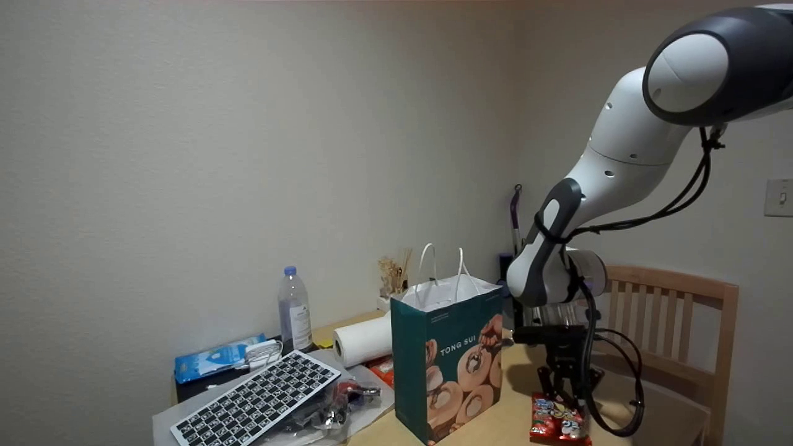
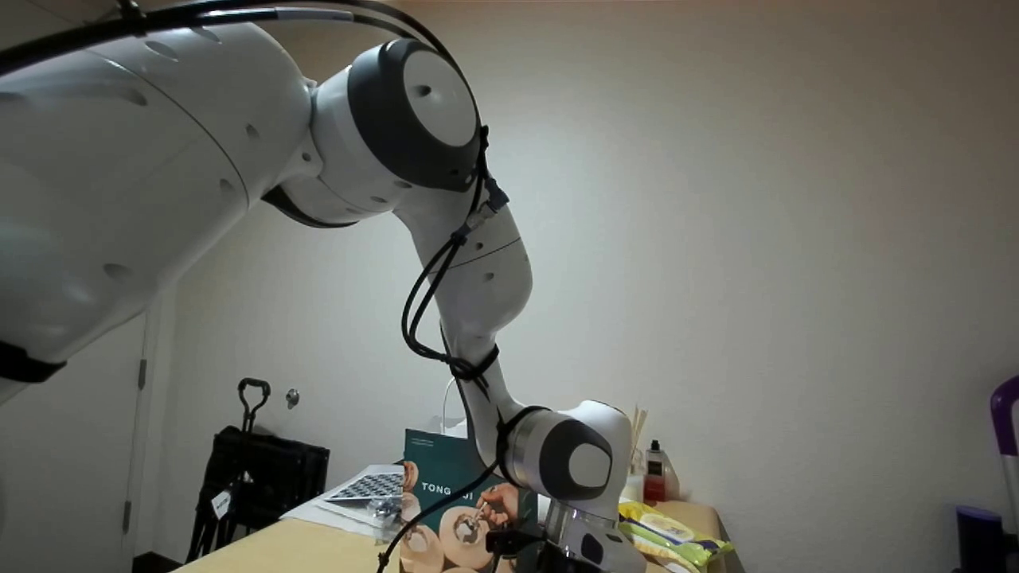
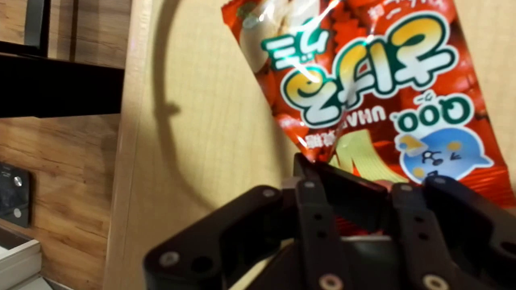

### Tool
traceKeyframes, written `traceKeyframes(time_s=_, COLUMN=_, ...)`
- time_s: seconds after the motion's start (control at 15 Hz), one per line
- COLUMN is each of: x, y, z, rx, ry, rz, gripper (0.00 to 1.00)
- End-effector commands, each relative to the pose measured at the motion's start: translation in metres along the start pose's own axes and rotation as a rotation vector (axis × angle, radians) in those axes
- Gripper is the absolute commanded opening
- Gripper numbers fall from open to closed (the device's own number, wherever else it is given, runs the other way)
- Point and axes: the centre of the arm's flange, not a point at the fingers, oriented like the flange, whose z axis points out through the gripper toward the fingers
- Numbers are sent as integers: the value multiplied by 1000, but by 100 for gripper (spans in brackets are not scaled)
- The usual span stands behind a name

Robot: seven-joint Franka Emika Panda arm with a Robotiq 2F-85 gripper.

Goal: Pick up the sachet from the table and put it in the bag.

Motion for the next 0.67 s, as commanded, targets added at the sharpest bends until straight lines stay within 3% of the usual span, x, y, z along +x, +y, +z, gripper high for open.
traceKeyframes(time_s=0.0, x=-25, y=22, z=-31, rx=97, ry=65, rz=17, gripper=1)
traceKeyframes(time_s=0.27, x=-66, y=55, z=-77, rx=175, ry=219, rz=22, gripper=1)
traceKeyframes(time_s=0.6, x=-110, y=93, z=-113, rx=168, ry=355, rz=77, gripper=1)
